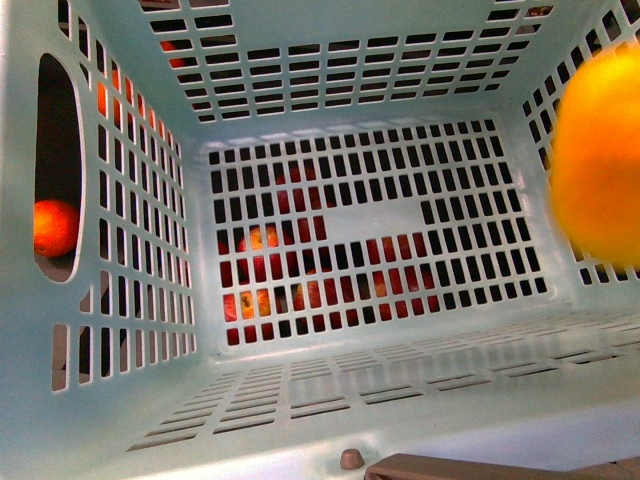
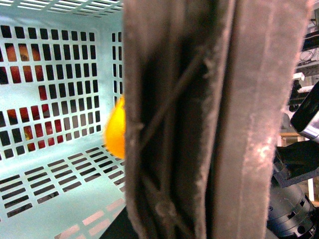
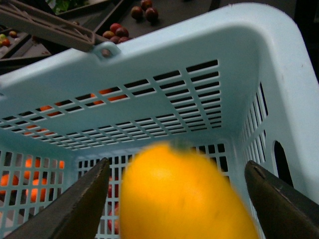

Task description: Pick mango and avocado into basket

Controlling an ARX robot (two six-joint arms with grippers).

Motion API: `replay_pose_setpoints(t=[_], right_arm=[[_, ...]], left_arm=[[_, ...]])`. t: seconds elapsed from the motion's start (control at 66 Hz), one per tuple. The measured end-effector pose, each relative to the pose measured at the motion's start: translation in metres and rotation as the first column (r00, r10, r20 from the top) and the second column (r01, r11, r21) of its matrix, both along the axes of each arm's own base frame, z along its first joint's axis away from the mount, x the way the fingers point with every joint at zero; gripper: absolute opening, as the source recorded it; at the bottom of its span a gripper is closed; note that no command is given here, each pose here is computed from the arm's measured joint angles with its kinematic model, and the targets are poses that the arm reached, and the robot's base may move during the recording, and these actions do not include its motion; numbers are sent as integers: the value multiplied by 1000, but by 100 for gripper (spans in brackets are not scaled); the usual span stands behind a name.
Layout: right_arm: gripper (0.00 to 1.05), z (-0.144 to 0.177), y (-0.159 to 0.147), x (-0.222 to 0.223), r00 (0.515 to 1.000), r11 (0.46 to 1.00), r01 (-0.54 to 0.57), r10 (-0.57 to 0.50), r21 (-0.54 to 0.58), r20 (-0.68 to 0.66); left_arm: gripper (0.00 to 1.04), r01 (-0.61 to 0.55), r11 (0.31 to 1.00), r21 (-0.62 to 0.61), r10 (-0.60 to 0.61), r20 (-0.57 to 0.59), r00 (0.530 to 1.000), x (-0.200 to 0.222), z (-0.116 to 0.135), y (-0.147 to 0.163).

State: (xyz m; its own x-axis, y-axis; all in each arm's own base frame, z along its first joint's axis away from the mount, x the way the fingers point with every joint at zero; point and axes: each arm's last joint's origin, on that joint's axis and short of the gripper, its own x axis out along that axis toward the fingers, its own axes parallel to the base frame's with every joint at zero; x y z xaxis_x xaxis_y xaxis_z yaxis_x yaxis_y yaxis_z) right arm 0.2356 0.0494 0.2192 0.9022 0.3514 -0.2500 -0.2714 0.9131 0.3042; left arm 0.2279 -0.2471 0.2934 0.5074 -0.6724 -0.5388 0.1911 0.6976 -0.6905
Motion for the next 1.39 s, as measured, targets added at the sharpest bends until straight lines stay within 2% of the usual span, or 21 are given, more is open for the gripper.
replay_pose_setpoints(t=[0.045,0.227,0.288,0.348,0.757,1.015,1.06,1.121,1.393], right_arm=[[98,1,0,-1,1000,1000,6,-6,-1,2],[96,8,-10,-8,994,994,105,-105,-30,12],[83,4,-14,-12,951,958,265,-239,-114,197],[69,-4,-20,-24,914,931,335,-283,-148,291],[2,-31,-38,-69,908,918,339,-262,-207,326],[2,-40,-49,-86,906,914,348,-271,-208,324],[8,-41,-49,-87,905,914,348,-271,-207,327],[24,-41,-49,-88,904,914,350,-271,-206,331],[68,-41,-49,-88,904,914,350,-271,-205,331]], left_arm=[[14,3,1000,0,-3,0,1000,0,0,0],[14,-11,1000,8,11,-3,1000,1,-2,-1],[14,-10,1000,12,10,2,1000,1,-2,0],[14,-1,1000,4,1,-7,1000,1,-2,-1],[14,-6,1000,7,6,-3,1000,1,-2,-1],[14,-3,1000,6,3,-4,1000,1,-2,-1],[14,0,1000,5,0,-5,1000,1,-2,-1],[14,0,1000,5,0,-5,1000,1,-2,-1],[14,-1,1000,6,1,-4,1000,1,-2,-1]])
